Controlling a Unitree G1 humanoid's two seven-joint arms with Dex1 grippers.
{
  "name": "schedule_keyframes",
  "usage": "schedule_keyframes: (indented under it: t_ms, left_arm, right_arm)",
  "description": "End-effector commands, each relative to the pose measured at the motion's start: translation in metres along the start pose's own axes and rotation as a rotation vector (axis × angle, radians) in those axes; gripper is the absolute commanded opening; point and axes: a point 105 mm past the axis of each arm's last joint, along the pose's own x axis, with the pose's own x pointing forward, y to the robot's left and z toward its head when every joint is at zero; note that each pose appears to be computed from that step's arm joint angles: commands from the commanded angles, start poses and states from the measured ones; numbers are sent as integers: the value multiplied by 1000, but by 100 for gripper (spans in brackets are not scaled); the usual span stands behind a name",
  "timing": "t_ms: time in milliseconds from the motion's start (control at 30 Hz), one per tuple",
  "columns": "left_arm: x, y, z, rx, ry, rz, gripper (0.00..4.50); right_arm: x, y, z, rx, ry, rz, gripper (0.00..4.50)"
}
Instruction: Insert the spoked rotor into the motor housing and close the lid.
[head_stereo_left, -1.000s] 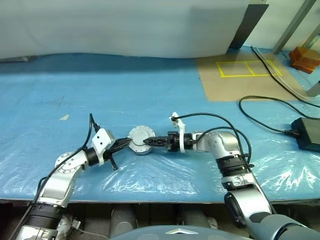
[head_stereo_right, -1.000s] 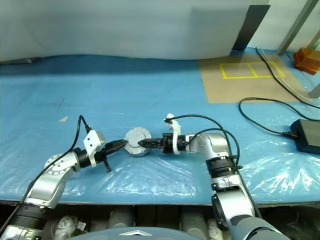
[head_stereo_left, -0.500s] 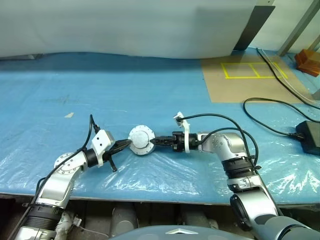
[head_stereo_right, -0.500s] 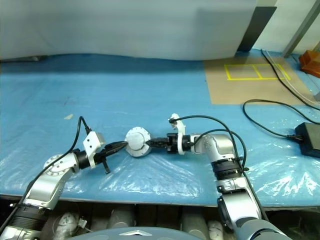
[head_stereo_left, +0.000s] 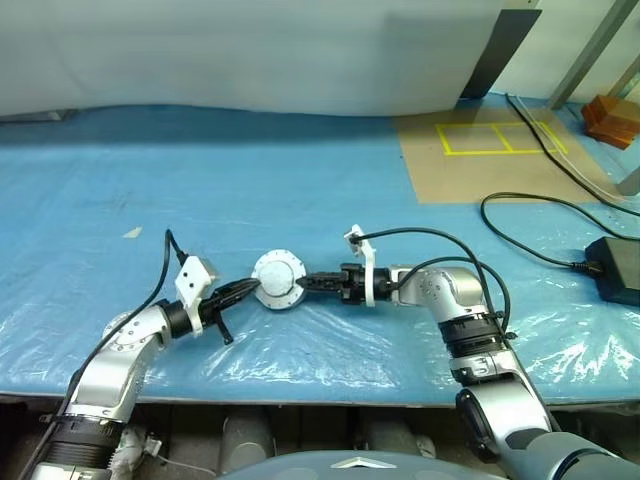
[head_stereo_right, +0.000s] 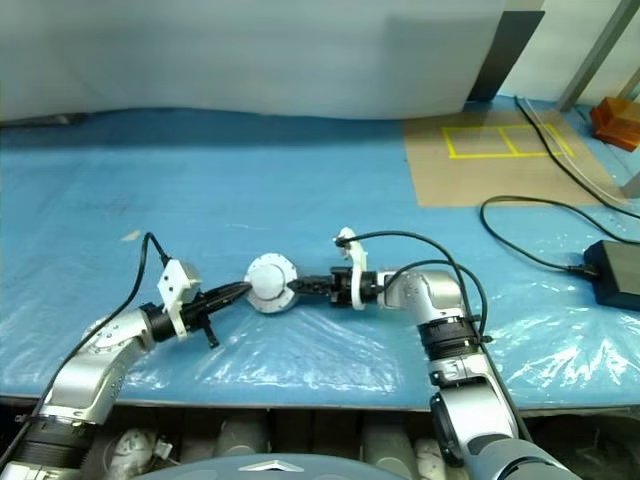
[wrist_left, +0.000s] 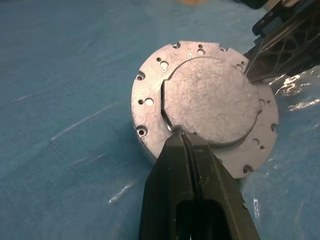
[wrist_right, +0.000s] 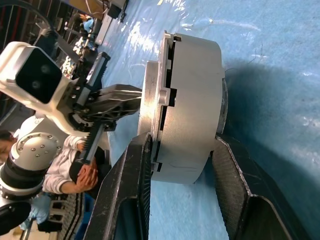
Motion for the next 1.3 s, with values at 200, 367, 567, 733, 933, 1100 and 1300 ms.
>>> schedule_keyframes:
  t_ms: [200, 367, 567, 733, 933, 1100, 1300]
  left_arm:
    - [-19, 24, 48, 12, -126, 94, 0]
    - [-38, 30, 60, -279, -241, 87, 29]
    - [-62, 42, 66, -580, -422, 151, 196]
    - [-65, 36, 62, -751, -521, 145, 370]
    - [-57, 26, 56, -869, -569, 142, 445]
    - [-44, 12, 58, -874, -545, 68, 445]
    - [-31, 2, 78, -846, -593, -29, 445]
  right_arm:
    - [1, 1, 11, 96, -42, 17, 138]
    - [-7, 36, 39, 131, -130, 206, 138]
    - [-11, 65, 67, 114, -197, 324, 138]
    - [-12, 81, 76, 101, -209, 379, 138]
    - [-16, 92, 89, 71, -233, 408, 138]
    - [-16, 94, 93, 64, -232, 409, 138]
    - [-14, 93, 90, 63, -223, 399, 138]
